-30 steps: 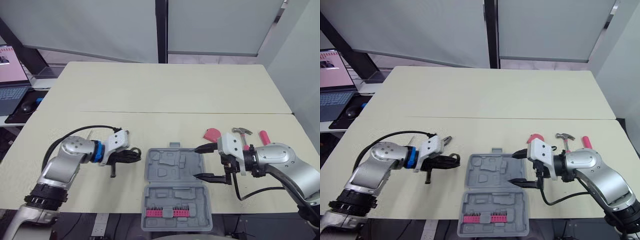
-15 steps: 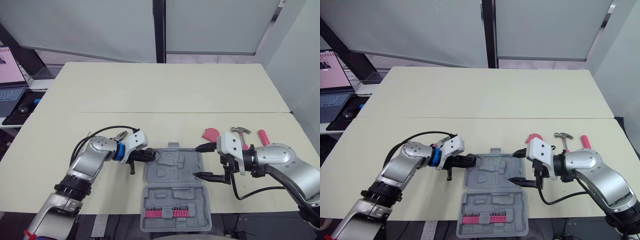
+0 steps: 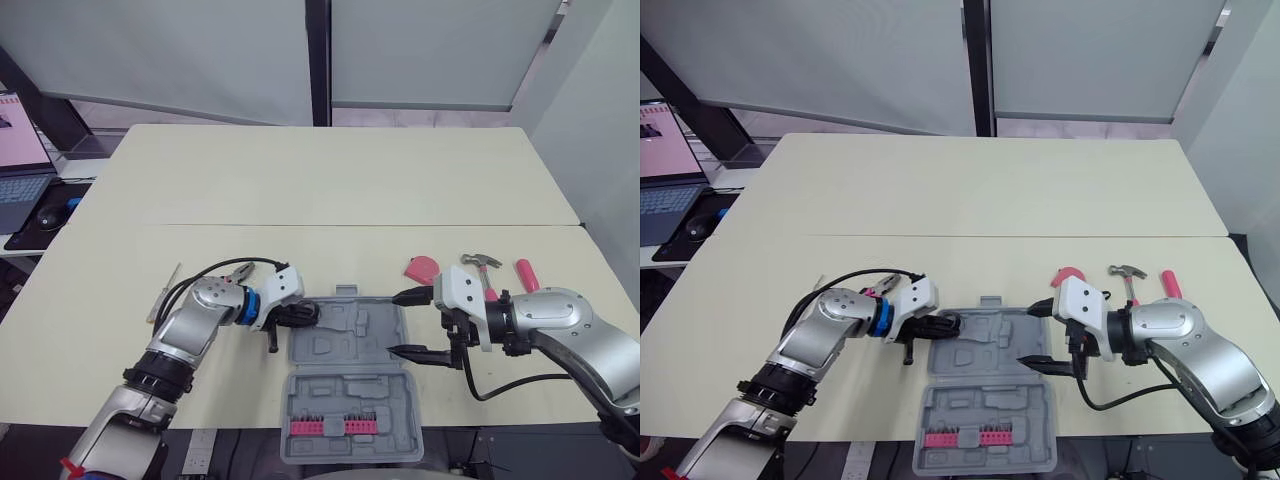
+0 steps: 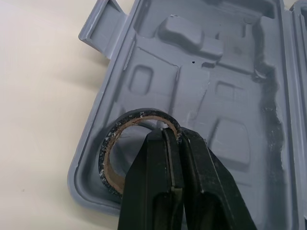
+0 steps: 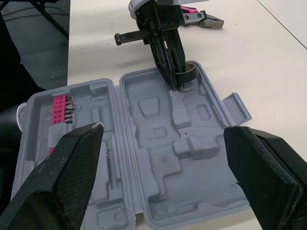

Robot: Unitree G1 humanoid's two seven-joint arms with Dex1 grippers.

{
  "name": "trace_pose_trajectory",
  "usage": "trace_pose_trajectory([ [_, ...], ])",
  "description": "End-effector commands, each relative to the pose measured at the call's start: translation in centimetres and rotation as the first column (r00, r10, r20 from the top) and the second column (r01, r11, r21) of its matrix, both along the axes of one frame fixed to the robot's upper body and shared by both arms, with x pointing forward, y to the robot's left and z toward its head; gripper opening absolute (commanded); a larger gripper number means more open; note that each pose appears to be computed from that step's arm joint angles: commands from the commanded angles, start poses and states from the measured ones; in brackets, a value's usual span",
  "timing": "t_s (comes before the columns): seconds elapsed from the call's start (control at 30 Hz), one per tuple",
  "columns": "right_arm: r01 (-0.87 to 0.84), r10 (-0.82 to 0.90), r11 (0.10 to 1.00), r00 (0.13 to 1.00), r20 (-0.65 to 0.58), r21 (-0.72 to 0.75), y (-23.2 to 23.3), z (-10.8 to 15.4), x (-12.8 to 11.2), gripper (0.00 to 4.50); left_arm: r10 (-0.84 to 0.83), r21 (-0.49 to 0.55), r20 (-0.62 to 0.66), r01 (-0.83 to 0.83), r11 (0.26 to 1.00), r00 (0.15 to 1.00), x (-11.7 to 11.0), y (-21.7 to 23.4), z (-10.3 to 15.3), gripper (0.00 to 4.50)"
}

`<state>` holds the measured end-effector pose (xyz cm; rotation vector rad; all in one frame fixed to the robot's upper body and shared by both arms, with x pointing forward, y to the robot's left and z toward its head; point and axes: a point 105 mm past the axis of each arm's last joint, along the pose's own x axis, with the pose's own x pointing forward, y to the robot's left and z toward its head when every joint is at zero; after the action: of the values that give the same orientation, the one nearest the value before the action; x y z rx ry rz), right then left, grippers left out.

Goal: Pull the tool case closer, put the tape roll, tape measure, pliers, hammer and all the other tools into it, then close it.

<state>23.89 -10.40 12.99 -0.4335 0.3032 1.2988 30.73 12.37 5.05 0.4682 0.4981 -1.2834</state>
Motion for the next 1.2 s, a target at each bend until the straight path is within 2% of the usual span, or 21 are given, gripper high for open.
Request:
trace_pose_trajectory([
  [0.03,-0.007,0.007,1.000,0.999,0.054,0.001,0.0,1.2,-0.2,4.50,-0.009,-0.008,0.038,0.009,1.000,0.999,0.5,-0.3,0.7,0.03],
  [0.1,-0.006,0.006,1.000,0.999,0.054,0.001,-0.1,1.2,-0.2,4.50,0.002,-0.016,0.048,-0.001,1.000,0.999,0.8,-0.3,1.1,0.03],
  [0.4,0.000,0.000,1.000,0.998,0.056,-0.004,-0.3,1.1,-0.1,4.50,-0.004,-0.048,0.055,0.006,0.999,0.998,0.6,0.0,2.9,2.84],
  [0.57,0.002,-0.001,1.000,0.998,0.057,-0.005,-0.4,1.1,-0.1,4.50,-0.018,-0.025,0.065,0.020,0.999,0.998,0.0,0.8,3.2,4.39],
  [0.77,0.003,-0.002,1.000,0.999,0.054,-0.003,-0.4,1.0,-0.1,4.50,-0.028,-0.038,0.086,0.032,0.999,0.996,-0.2,0.9,3.5,4.39],
  [0.97,0.003,-0.003,1.000,0.999,0.053,-0.001,-0.4,1.0,-0.2,4.50,-0.103,-0.046,0.153,0.111,0.993,0.983,-0.7,0.5,3.4,4.39],
  [1.07,0.003,-0.003,1.000,0.999,0.052,-0.002,-0.4,1.0,-0.2,4.50,-0.125,-0.016,0.173,0.129,0.991,0.977,-0.6,0.7,2.8,3.79],
  [1.17,0.003,-0.003,1.000,0.999,0.053,-0.002,-0.5,1.0,-0.1,4.50,-0.142,0.011,0.202,0.143,0.990,0.969,-0.4,0.6,2.3,2.87],
  [1.2,0.003,-0.003,1.000,0.999,0.053,-0.002,-0.5,1.0,-0.1,4.50,-0.148,0.015,0.206,0.148,0.989,0.967,-0.4,0.6,2.1,2.87],
])
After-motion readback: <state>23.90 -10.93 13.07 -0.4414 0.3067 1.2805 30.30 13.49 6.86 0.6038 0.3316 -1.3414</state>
